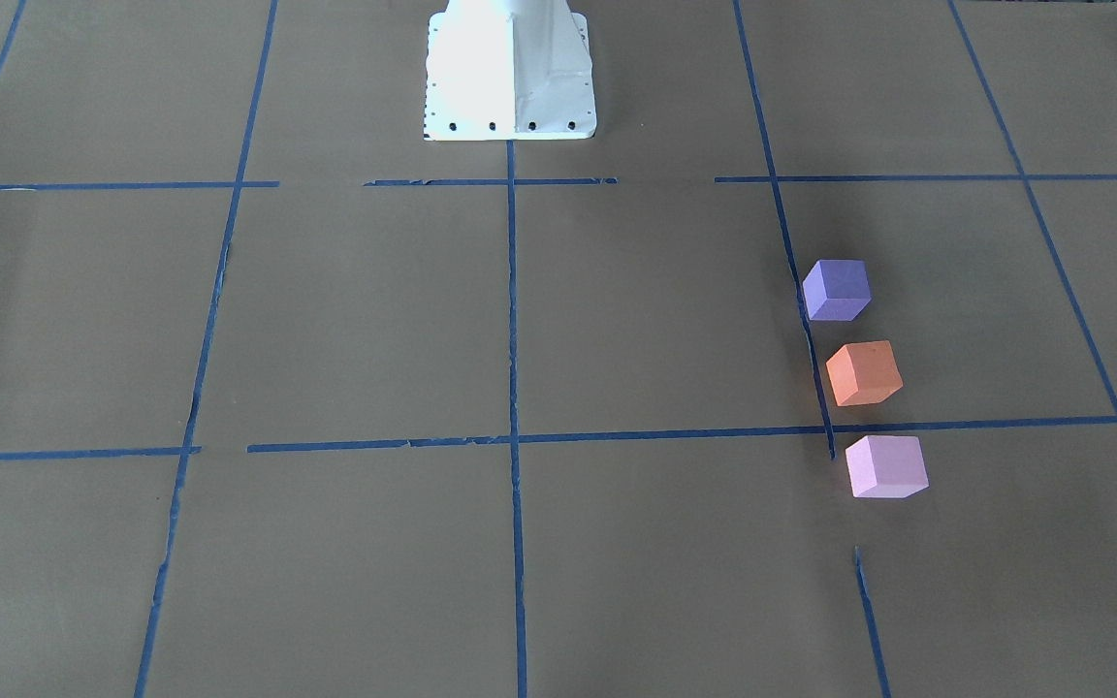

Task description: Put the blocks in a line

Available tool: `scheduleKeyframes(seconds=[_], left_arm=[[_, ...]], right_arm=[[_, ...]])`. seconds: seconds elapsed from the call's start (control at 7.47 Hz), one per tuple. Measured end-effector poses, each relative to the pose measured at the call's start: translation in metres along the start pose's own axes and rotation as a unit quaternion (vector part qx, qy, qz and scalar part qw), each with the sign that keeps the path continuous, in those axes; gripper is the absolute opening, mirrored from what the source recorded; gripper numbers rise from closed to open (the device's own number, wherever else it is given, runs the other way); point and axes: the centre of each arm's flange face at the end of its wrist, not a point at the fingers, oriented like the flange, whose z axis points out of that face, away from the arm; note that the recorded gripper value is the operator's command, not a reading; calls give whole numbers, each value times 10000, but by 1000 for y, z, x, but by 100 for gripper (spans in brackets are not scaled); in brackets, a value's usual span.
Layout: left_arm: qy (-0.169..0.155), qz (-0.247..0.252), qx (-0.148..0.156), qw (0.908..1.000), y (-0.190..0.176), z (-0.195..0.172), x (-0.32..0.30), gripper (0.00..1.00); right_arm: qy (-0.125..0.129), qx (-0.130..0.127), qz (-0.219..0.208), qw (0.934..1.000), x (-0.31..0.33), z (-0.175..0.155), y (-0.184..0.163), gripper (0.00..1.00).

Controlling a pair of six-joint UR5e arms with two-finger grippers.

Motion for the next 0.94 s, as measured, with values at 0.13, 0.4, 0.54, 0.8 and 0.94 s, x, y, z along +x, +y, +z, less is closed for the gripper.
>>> scheduleKeyframes(seconds=[0.13, 0.4, 0.54, 0.8, 0.94], left_arm=[[6, -10, -7, 10000, 0, 1, 0, 100], [7, -23, -9, 10000, 1, 0, 0, 100], [12, -26, -14, 10000, 0, 1, 0, 100], [216, -84, -74, 9997, 3, 6, -1, 100], [378, -82, -60, 9992, 3, 5, 3, 100]], right_arm=[[0, 0, 0, 10000, 0, 0, 0, 100], [0, 3, -3, 10000, 0, 0, 0, 100], [0, 3, -3, 10000, 0, 0, 0, 100], [0, 3, -3, 10000, 0, 0, 0, 100], [0, 3, -2, 10000, 0, 0, 0, 100]])
